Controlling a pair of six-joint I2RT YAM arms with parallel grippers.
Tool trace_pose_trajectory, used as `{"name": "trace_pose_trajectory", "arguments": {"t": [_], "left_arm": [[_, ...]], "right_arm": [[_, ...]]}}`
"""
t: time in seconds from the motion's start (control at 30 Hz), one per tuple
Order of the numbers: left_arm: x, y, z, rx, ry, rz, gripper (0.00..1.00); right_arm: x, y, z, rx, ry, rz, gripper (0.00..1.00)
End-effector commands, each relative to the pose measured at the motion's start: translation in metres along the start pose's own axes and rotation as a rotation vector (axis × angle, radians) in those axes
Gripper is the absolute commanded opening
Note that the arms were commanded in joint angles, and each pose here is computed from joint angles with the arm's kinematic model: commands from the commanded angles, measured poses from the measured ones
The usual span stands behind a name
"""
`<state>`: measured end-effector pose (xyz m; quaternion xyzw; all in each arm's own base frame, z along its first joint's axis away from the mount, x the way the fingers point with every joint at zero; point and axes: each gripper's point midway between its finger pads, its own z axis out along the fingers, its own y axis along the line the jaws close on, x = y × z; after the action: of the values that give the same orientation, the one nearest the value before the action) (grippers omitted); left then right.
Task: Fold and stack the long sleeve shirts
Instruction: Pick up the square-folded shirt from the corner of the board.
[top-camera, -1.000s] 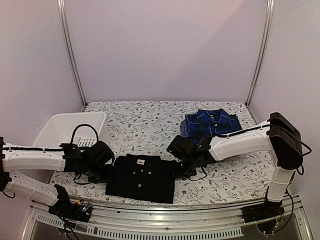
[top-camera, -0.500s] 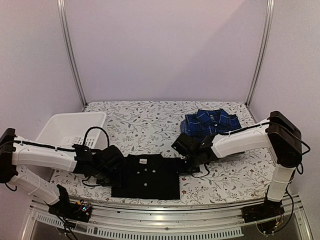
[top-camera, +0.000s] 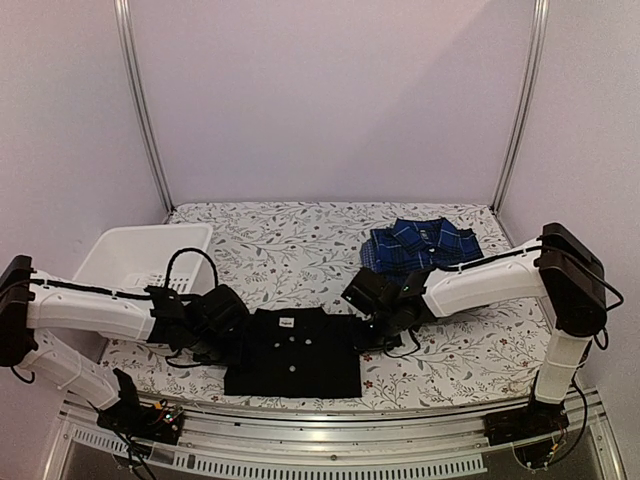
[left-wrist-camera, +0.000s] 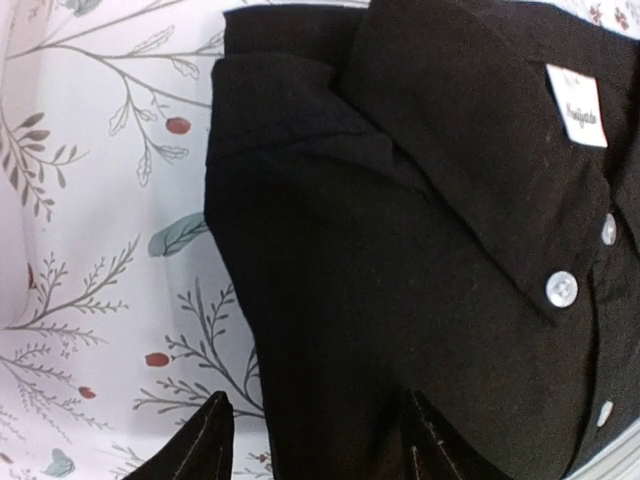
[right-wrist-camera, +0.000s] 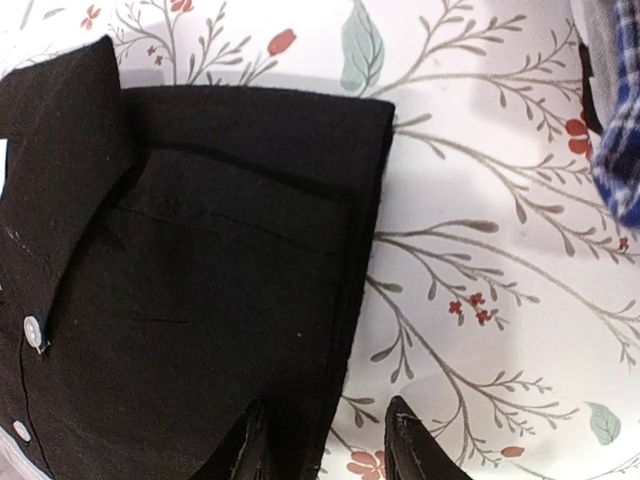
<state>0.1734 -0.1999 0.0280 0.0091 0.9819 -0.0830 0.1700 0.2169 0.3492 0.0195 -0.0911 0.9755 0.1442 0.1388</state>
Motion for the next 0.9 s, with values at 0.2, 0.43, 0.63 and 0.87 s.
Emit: {"name": "trace_pose_trajectory", "arguments": {"t": [0.2, 0.43, 0.63, 0.87], "left_arm": [[0.001, 0.003, 0.027, 0.058, 0.058, 0.036, 0.52], [0.017, 0.004, 0.045, 0.043, 0.134, 0.049, 0.44], [0.016, -0.004, 0.044, 0.047, 0.136, 0.059, 0.19], [-0.003, -0.018, 0.023, 0.053, 0.083, 0.091, 0.00]], "right_arm": [[0.015, -0.003, 0.010, 0.107, 0.038, -0.002, 0.40], [0.026, 0.008, 0.025, 0.113, 0.080, -0.022, 0.41], [0.032, 0.011, 0.031, 0.110, 0.097, -0.020, 0.29], [0.008, 0.028, 0.016, 0.104, 0.042, -0.036, 0.01]]}}
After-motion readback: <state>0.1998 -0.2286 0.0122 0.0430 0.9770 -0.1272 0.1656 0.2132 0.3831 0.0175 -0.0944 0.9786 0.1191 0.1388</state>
